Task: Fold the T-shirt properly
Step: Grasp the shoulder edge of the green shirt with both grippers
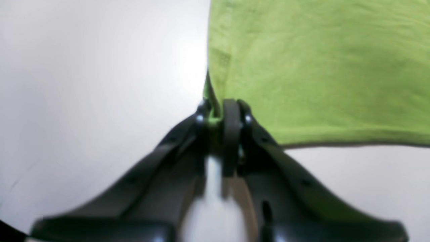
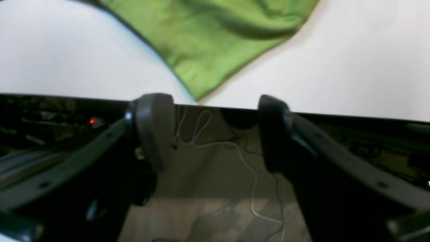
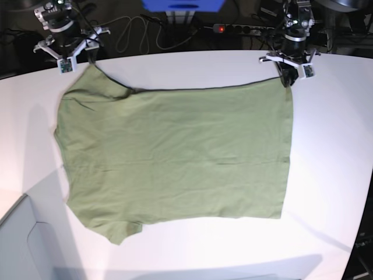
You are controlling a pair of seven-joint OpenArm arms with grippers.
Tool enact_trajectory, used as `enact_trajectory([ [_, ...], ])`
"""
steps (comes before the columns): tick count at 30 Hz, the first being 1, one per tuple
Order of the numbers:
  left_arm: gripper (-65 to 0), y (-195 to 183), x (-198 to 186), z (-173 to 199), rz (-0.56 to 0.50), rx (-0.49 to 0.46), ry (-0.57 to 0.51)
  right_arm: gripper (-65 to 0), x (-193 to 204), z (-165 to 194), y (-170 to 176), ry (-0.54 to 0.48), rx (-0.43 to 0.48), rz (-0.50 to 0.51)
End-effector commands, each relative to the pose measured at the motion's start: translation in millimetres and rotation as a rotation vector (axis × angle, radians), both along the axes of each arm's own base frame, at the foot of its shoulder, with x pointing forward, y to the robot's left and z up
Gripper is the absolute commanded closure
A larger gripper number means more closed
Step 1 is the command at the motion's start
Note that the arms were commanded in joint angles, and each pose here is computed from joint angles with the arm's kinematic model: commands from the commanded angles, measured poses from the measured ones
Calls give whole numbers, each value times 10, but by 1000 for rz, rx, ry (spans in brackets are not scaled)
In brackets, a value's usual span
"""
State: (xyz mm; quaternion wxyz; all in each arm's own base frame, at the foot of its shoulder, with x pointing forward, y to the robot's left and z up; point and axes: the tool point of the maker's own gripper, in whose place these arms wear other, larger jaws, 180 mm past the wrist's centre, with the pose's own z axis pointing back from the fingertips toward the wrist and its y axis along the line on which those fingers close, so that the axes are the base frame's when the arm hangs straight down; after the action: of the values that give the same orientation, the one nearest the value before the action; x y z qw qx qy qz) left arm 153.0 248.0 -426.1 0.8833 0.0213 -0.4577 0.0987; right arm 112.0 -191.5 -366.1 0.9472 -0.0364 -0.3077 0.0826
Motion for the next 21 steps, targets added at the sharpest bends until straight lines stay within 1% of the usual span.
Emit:
enact_trajectory([
  [1,-13,-3,-96,-72,-1,-7,51,-414,78,74,22,-37,-1,26],
  [2,0,8,-97,-70,2,-5,52,-421,107,79,9,-42,-5,22],
  [6,0,16,-98,-69,5,-3,51,-426,157,97,25,-58,-2,26],
  [8,0,16,-98,-69,5,-3,51,-426,252,117,18,-77,-3,24],
  [17,0,-1,-124,-82,1,-6,59,-425,337,-118,-54,-52,6,-5],
  [21,0,-1,-131,-84,1,-6,60,-425,334,-293,-110,-18,11,-25],
])
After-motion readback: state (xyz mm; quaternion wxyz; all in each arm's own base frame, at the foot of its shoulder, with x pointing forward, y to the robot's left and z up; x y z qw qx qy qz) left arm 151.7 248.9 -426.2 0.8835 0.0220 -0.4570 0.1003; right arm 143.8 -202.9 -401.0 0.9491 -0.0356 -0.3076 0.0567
